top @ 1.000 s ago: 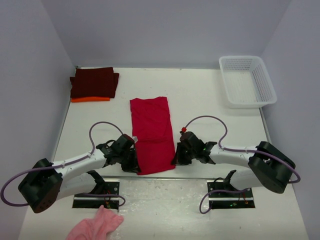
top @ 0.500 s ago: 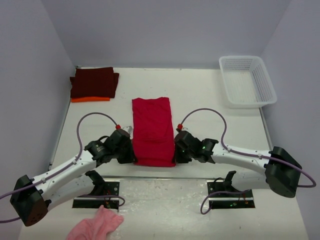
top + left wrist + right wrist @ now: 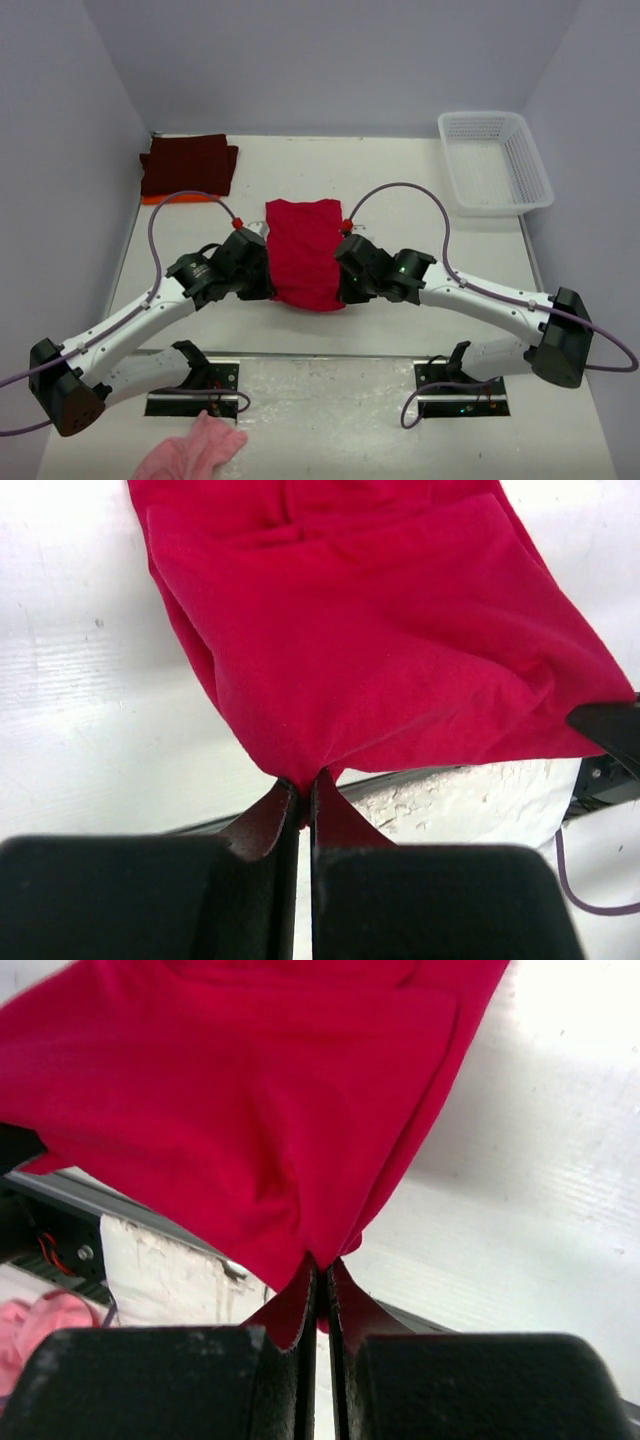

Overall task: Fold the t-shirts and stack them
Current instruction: Fold the long partially folded tshirt into a neat square

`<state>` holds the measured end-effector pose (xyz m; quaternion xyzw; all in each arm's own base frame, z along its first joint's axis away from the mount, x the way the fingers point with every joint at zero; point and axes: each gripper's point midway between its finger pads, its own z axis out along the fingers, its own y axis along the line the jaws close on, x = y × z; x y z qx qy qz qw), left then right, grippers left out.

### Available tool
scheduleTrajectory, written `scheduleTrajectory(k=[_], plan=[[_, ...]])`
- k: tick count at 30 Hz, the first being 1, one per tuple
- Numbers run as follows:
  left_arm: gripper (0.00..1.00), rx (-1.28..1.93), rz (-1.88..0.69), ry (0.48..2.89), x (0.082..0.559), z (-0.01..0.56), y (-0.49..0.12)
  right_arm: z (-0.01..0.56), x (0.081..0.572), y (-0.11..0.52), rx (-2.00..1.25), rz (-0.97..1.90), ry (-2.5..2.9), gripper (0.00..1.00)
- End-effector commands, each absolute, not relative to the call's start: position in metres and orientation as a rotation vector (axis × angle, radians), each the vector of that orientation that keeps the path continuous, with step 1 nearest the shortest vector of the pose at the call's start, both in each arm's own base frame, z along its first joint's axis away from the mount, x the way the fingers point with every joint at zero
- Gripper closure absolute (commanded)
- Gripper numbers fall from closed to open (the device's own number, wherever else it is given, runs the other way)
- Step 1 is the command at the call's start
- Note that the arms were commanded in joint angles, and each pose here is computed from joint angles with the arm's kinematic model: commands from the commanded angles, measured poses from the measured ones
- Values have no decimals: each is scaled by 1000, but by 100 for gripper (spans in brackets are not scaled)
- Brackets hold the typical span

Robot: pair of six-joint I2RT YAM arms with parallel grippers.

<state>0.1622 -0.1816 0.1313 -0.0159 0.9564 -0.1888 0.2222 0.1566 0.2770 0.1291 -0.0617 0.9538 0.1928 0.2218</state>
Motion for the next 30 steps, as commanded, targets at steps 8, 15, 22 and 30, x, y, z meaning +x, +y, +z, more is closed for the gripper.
scheduleTrajectory(k=[8, 15, 22, 30], plan=[[100, -88, -440, 2555, 257, 152, -172, 147, 240, 269, -136, 435, 2597, 100], [100, -130, -410, 2568, 322, 141, -159, 147, 308, 285, -180, 465, 2604, 100], [97, -137, -396, 2667, 373, 85, -167, 117, 369, 296, -153, 505, 2684, 100], [75, -82, -304, 2582, 432, 68, -168, 97, 420, 302, -133, 549, 2683, 98]])
